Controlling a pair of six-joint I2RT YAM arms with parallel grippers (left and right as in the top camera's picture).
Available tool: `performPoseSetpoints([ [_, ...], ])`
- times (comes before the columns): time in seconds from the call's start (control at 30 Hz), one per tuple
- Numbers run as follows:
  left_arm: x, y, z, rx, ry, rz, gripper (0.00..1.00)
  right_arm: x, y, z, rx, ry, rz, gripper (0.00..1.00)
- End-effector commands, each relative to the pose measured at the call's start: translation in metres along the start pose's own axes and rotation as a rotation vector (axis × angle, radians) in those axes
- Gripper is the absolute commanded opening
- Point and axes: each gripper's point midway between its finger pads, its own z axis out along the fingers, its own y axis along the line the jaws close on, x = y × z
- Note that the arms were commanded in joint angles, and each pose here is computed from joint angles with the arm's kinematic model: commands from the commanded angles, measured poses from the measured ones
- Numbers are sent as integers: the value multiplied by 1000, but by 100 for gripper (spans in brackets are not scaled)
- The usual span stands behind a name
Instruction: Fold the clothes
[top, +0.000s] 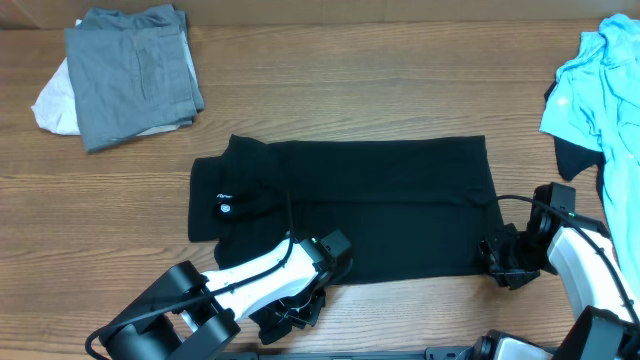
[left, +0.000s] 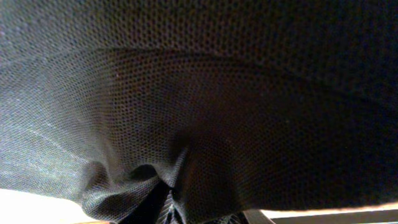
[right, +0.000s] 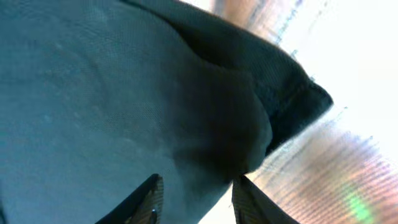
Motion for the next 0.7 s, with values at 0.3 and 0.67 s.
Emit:
performPoseSetpoints([
  [0.3,-7,-2,0,7,-21,4,28,-2,-21,5,83,-41,126,52],
  [0.67,-6,-3,0,13,-16,4,8,-3,-25,16,73,-58,143,32],
])
